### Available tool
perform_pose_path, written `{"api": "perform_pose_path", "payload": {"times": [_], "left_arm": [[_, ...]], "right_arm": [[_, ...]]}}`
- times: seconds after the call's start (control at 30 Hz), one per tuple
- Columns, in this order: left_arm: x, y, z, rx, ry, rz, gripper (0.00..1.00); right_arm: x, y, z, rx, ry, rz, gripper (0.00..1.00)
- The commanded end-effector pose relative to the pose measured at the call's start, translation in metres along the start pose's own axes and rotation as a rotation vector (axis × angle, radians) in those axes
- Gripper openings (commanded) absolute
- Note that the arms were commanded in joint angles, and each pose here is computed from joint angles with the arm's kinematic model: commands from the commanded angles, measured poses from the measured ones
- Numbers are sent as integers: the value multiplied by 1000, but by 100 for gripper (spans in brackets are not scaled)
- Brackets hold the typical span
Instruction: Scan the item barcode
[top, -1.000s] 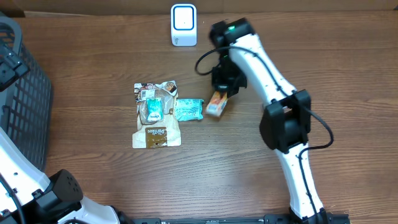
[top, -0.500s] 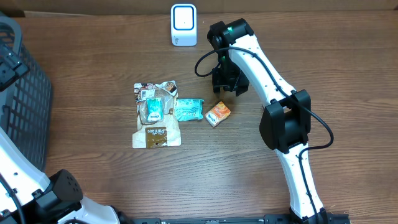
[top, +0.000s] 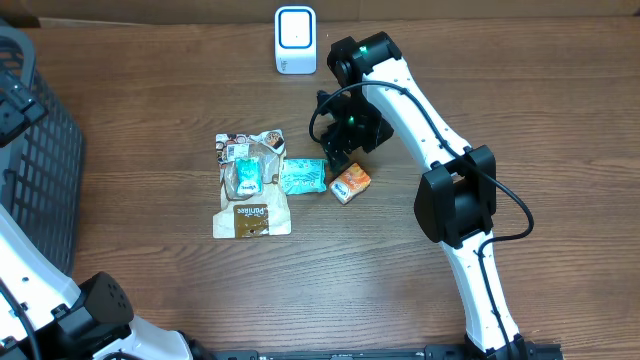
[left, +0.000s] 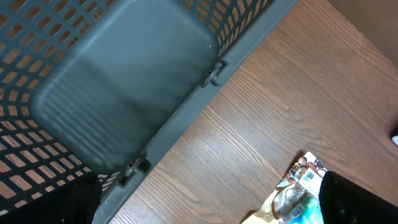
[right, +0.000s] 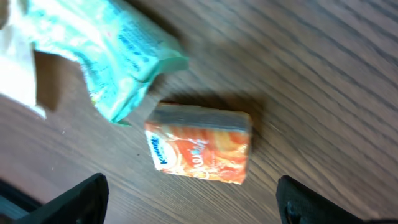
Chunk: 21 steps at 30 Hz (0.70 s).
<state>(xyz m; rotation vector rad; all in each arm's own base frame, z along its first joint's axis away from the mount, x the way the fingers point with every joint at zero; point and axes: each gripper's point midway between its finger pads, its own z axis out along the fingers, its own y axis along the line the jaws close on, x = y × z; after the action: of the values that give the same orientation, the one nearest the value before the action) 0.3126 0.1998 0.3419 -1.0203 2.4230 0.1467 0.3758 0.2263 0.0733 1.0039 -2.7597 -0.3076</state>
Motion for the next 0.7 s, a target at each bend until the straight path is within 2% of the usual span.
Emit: {"api": "perform_pose_path", "payload": {"times": [0.0, 0.07, 0.13, 0.3, 0.33, 0.43, 0.67], "left_arm": [[1, 0, -1, 1, -1, -10, 100], [1, 0, -1, 1, -1, -10, 100], [1, 0, -1, 1, -1, -9, 100], [1, 0, -1, 1, -1, -9, 99], [1, 0, -1, 1, -2, -10, 100], [1, 0, -1, 1, -1, -10, 100], [1, 0, -1, 1, -2, -10, 99]], "right_arm": [[-1, 20, -7, -56, -27, -82, 72], [0, 24, -4, -80, -20, -82, 50], [4, 25, 2, -88, 2, -76, 38], [11, 17, 22, -74, 46, -66, 40], [11, 14, 26, -65, 49, -66, 46], [10, 9, 38, -55, 51, -67, 48], [8, 8, 42, -54, 45, -68, 36]]}}
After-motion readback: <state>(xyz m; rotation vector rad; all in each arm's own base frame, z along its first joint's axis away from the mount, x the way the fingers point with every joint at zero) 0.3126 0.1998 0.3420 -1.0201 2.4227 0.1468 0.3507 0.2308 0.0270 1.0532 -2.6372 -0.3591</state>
